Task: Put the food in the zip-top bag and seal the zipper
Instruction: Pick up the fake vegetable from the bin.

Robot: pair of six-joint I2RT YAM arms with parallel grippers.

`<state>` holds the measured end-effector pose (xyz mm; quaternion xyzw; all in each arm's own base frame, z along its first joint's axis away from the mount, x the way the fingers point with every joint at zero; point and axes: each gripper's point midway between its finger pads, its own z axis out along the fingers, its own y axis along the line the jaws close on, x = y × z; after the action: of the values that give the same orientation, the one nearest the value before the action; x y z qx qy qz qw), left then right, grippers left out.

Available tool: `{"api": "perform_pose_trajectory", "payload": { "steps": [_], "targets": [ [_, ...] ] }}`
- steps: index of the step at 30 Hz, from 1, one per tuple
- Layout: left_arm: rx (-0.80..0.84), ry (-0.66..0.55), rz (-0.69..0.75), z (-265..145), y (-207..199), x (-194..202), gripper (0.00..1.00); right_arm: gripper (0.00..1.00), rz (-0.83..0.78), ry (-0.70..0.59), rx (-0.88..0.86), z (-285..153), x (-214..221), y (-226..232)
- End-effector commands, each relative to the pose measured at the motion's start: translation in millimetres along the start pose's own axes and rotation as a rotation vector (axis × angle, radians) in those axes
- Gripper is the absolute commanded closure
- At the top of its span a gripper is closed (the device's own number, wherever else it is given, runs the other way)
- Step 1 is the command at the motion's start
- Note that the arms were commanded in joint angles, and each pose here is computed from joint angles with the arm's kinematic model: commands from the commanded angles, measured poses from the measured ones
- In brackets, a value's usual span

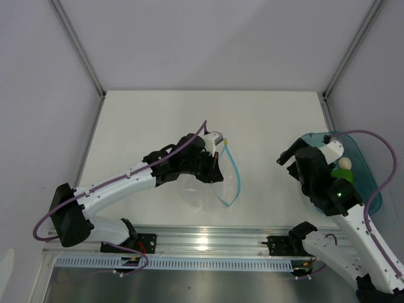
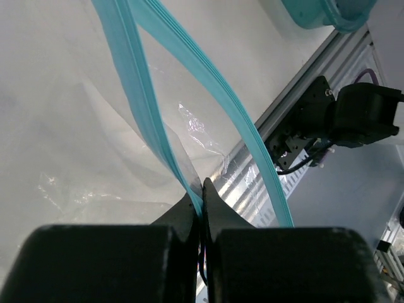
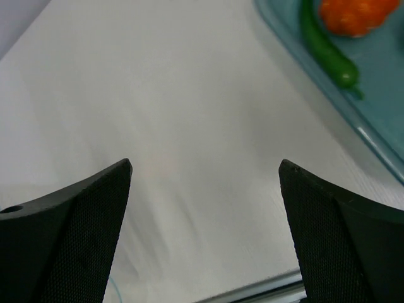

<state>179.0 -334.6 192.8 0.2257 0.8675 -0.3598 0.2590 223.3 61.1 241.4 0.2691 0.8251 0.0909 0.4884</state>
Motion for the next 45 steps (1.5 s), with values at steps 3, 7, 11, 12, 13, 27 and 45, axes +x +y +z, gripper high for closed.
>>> {"api": "perform_pose_trajectory", "payload": {
  "steps": [3,7,11,12,13,27,45],
  "targets": [
    [0.118,-0.033,0.037,-6.4,-21.6,-5.9,0.99,0.01,0.105,-0.051,0.245,10.9,-35.6,-57.8],
    [0.141,-0.026,0.048,-11.5,-24.8,-1.0,0.99,0.01,0.210,0.096,0.373,45.6,-28.4,-98.1],
    [0.158,-0.037,0.054,-17.1,-24.1,4.9,0.99,0.01,0.292,0.067,0.466,60.7,-35.2,-134.9],
    [0.159,-0.031,0.053,-18.4,-24.0,6.6,0.99,0.01,0.307,0.059,0.488,62.3,-35.9,-141.6],
    [0.154,-0.024,0.052,-18.9,-22.7,9.1,0.99,0.01,0.339,0.049,0.531,62.5,-36.2,-150.9],
    [0.160,-0.022,0.048,-34.8,-20.8,21.8,0.99,0.00,0.465,-0.014,0.812,73.9,-37.6,-251.4],
    [0.189,0.022,0.046,-21.8,-22.9,26.8,0.99,0.01,0.513,-0.038,0.809,135.2,-37.3,-279.0]
  ]
}}
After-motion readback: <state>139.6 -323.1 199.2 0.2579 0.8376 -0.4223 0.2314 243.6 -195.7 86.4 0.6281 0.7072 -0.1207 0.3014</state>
